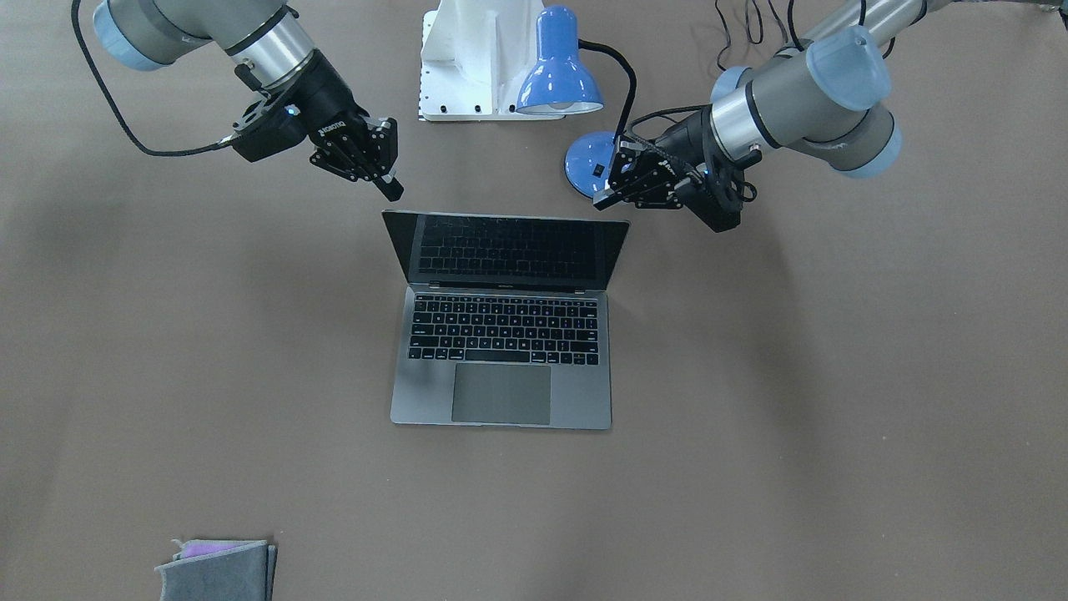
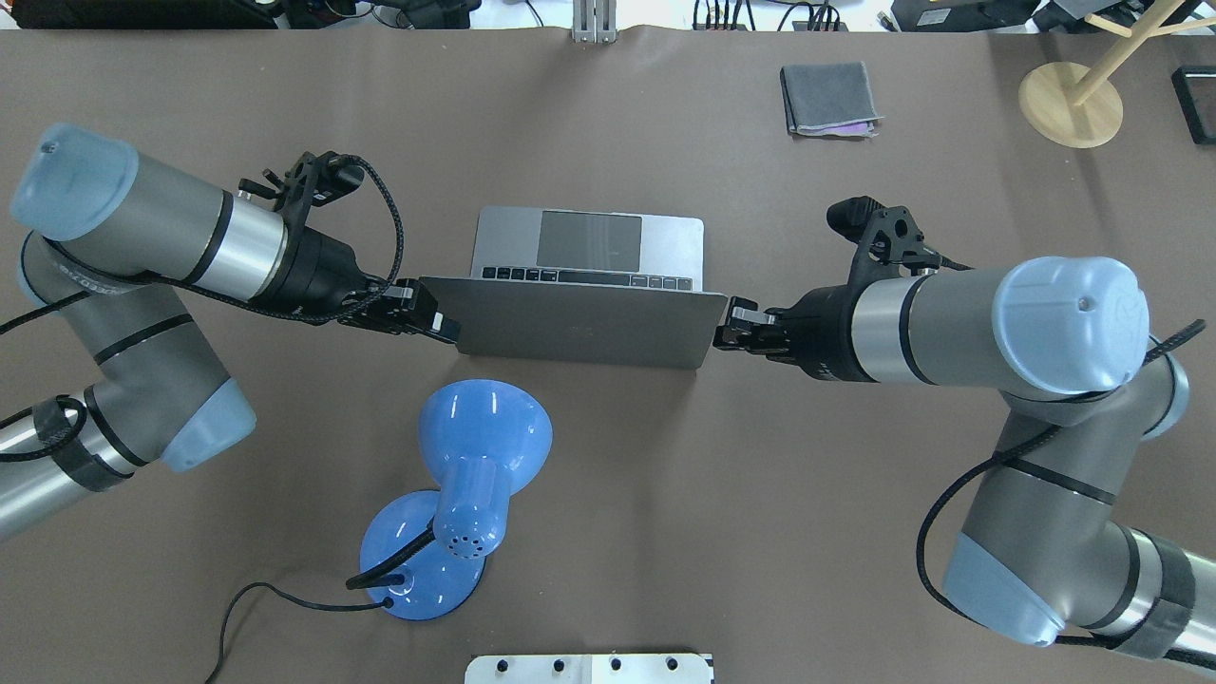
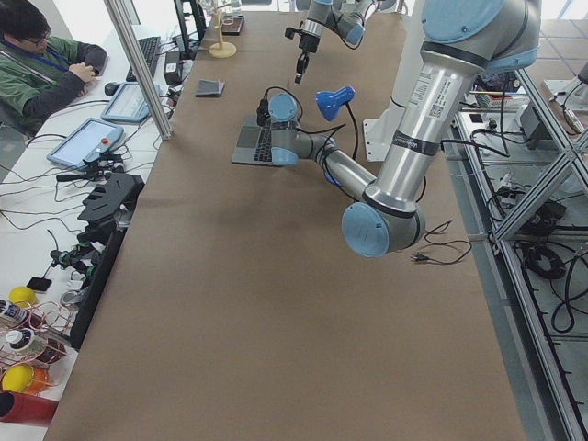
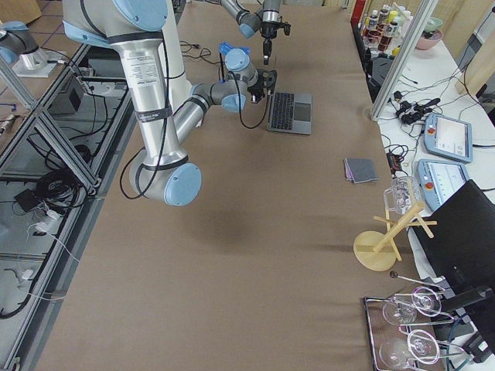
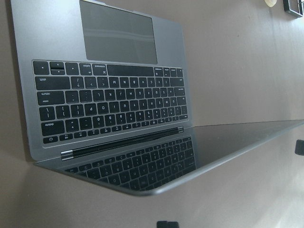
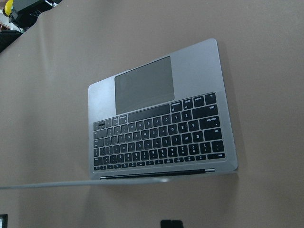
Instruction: Close laptop
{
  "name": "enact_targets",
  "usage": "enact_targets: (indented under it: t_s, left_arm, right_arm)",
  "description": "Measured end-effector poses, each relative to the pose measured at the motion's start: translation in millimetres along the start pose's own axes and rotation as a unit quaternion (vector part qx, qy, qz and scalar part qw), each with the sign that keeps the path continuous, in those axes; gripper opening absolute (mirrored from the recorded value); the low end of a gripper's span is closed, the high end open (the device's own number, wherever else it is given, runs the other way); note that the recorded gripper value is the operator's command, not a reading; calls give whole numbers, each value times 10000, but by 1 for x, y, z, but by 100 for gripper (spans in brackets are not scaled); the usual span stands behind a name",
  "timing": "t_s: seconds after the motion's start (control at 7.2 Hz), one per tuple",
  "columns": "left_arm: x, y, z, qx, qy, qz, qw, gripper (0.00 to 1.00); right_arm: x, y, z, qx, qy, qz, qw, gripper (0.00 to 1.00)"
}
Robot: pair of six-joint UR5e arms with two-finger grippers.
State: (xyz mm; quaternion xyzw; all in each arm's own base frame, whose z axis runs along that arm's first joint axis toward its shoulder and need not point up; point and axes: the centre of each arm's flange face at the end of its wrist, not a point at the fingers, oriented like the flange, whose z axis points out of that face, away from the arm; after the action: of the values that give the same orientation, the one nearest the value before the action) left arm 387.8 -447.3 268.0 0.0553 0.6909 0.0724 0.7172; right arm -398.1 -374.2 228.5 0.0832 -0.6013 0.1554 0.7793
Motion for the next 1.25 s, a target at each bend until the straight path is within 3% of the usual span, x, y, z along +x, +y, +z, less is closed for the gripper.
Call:
enact_targets:
  t_s: [1.25]
  left_arm:
    - [-11, -27, 7, 751, -311, -87, 9967, 0]
  right_arm:
    - [2, -40, 36, 363, 313, 75, 9988, 0]
